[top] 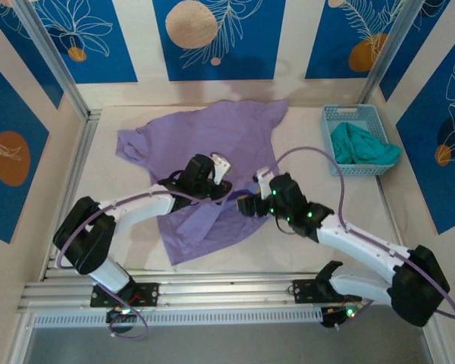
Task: Fold the inside-out t-shirt
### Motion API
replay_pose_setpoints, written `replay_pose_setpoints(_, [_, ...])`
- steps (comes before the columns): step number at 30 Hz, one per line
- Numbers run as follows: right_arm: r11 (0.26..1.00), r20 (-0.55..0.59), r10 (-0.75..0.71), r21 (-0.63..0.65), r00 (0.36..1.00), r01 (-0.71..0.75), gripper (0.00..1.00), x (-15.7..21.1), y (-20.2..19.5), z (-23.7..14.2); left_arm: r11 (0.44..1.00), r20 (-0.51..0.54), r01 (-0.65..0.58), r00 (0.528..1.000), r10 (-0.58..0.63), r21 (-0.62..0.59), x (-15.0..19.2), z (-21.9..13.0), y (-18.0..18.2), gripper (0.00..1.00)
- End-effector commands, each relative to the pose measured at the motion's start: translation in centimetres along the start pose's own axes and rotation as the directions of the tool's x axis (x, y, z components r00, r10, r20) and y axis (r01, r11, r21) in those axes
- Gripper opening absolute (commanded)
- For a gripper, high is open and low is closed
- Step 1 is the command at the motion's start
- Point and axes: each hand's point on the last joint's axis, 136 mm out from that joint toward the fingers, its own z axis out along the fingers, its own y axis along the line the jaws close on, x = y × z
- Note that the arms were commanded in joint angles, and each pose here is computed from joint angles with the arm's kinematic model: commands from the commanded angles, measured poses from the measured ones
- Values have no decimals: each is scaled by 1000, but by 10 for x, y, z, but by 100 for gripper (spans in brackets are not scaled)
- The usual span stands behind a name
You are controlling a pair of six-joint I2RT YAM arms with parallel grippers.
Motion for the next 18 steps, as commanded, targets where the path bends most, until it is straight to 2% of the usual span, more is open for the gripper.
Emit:
replay_pose_setpoints(1, [985,102,-149,-73,984,156,74,-2,27,3,992,15,73,997,-75,102,-24,-24,-11,0])
replay_pose_setpoints(5, [948,112,-302,-75,947,311,64,14,55,20,980,6,118,993,-120,158,-35,-37,-14,0])
replay_pose_setpoints(7, [944,114,-316,-66,942,325,59,19,58,32,980,-6,120,993,-121,159,-37,-43,-14,0])
replay_pose_setpoints(13, [942,139,-334,59,932,329,48,21,34,72,980,-14,107,994,-107,166,-44,-64,-17,0])
replay_pose_setpoints(18, [889,122,-427,240,896,391,45,15,6,104,965,22,61,997,-69,254,-67,-99,-41,0])
